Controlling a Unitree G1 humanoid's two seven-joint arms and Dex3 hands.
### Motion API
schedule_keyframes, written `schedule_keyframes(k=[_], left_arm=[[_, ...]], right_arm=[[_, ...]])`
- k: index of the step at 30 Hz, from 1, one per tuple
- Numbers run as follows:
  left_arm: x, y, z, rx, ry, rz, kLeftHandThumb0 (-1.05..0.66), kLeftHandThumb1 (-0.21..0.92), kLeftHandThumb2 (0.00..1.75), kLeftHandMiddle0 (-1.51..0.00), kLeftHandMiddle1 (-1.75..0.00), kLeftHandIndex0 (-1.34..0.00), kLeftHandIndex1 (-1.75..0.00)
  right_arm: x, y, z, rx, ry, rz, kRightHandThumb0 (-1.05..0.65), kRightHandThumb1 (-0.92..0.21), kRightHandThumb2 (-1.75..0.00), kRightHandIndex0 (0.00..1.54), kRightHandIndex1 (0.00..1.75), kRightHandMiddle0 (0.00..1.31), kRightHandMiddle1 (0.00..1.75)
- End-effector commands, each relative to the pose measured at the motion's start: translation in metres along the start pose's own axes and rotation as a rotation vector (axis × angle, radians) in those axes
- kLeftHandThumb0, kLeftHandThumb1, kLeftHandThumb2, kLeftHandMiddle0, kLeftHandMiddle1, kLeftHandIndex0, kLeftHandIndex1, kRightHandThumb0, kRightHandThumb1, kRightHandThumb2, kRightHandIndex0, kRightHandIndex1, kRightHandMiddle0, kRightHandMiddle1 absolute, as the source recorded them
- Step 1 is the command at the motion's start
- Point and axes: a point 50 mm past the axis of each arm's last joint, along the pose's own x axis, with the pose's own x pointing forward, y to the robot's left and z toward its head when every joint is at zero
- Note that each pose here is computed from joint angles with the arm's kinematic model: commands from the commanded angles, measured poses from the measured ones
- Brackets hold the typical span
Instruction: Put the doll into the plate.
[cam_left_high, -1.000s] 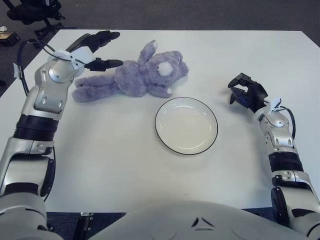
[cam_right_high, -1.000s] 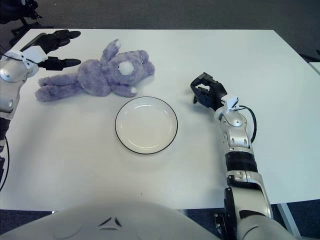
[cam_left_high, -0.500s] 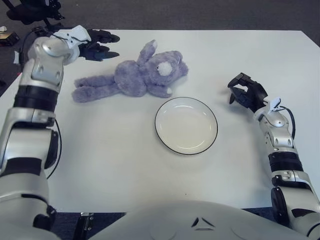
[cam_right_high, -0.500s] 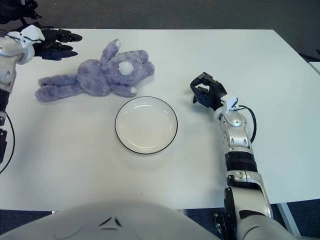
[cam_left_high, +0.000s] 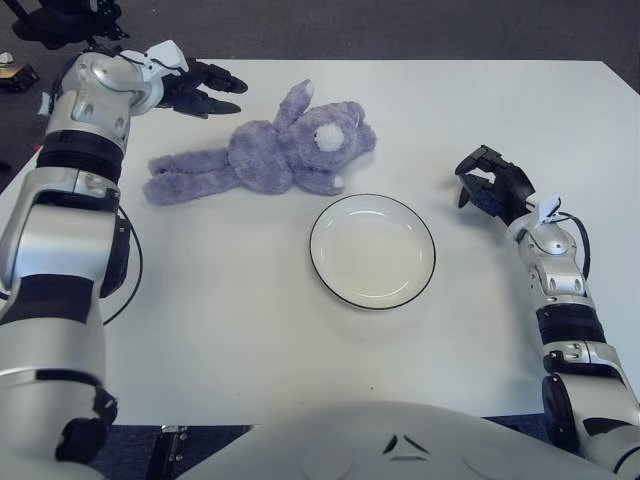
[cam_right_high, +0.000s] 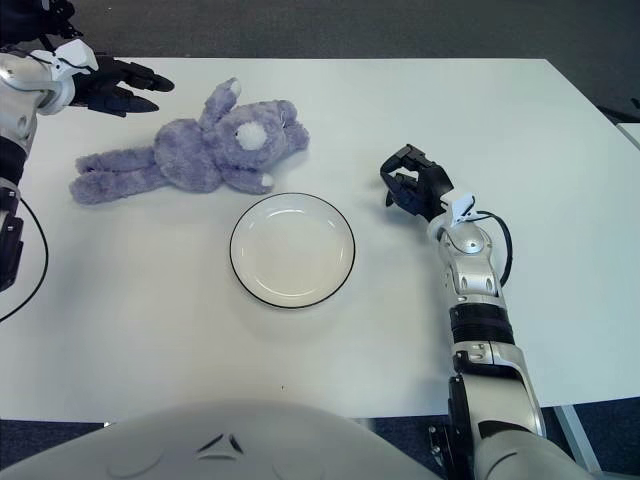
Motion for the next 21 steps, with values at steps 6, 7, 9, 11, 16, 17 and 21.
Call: schedule_keyframes(k=[6, 7, 9, 11, 16, 17, 21], left_arm=[[0.010, -0.013, 0.003, -0.066, 0.024, -0.179, -0.70, 0.92, 0.14, -0.51, -0.02, -0.43, -0.04], [0.011, -0.015, 0.002, -0.074, 0.027, -0.202, -0.70, 0.92, 0.14, -0.51, -0.01, -0.43, -0.04], [0.012, -0.017, 0.003, -0.071, 0.025, -0.223, -0.70, 0.92, 0.12, -0.51, -0.01, -0.43, -0.04], [0.012, -0.017, 0.004, -0.069, 0.023, -0.235, -0.70, 0.92, 0.10, -0.50, -0.01, -0.43, -0.03], [0.012, -0.018, 0.004, -0.070, 0.023, -0.240, -0.69, 0.92, 0.09, -0.50, 0.00, -0.43, -0.03], [0.016, -0.021, 0.009, -0.048, 0.026, -0.261, -0.69, 0.92, 0.09, -0.50, 0.00, -0.43, -0.03], [0.022, -0.027, 0.016, -0.010, 0.036, -0.294, -0.70, 0.92, 0.08, -0.47, 0.00, -0.39, -0.01]], right_arm=[[-0.009, 0.007, -0.021, 0.008, 0.100, 0.028, -0.35, -0.92, -0.37, 0.79, 1.57, 0.36, 1.58], [-0.009, 0.007, -0.022, 0.007, 0.101, 0.029, -0.35, -0.92, -0.37, 0.79, 1.58, 0.35, 1.58], [-0.010, 0.007, -0.022, 0.005, 0.103, 0.032, -0.35, -0.92, -0.37, 0.79, 1.58, 0.35, 1.58], [-0.010, 0.007, -0.022, 0.004, 0.104, 0.034, -0.35, -0.92, -0.37, 0.79, 1.58, 0.35, 1.59], [-0.010, 0.007, -0.022, 0.004, 0.104, 0.034, -0.35, -0.92, -0.38, 0.79, 1.58, 0.35, 1.59], [-0.010, 0.007, -0.023, 0.002, 0.107, 0.037, -0.35, -0.92, -0.38, 0.79, 1.58, 0.35, 1.59], [-0.011, 0.007, -0.024, 0.000, 0.111, 0.041, -0.35, -0.92, -0.38, 0.79, 1.58, 0.35, 1.59]])
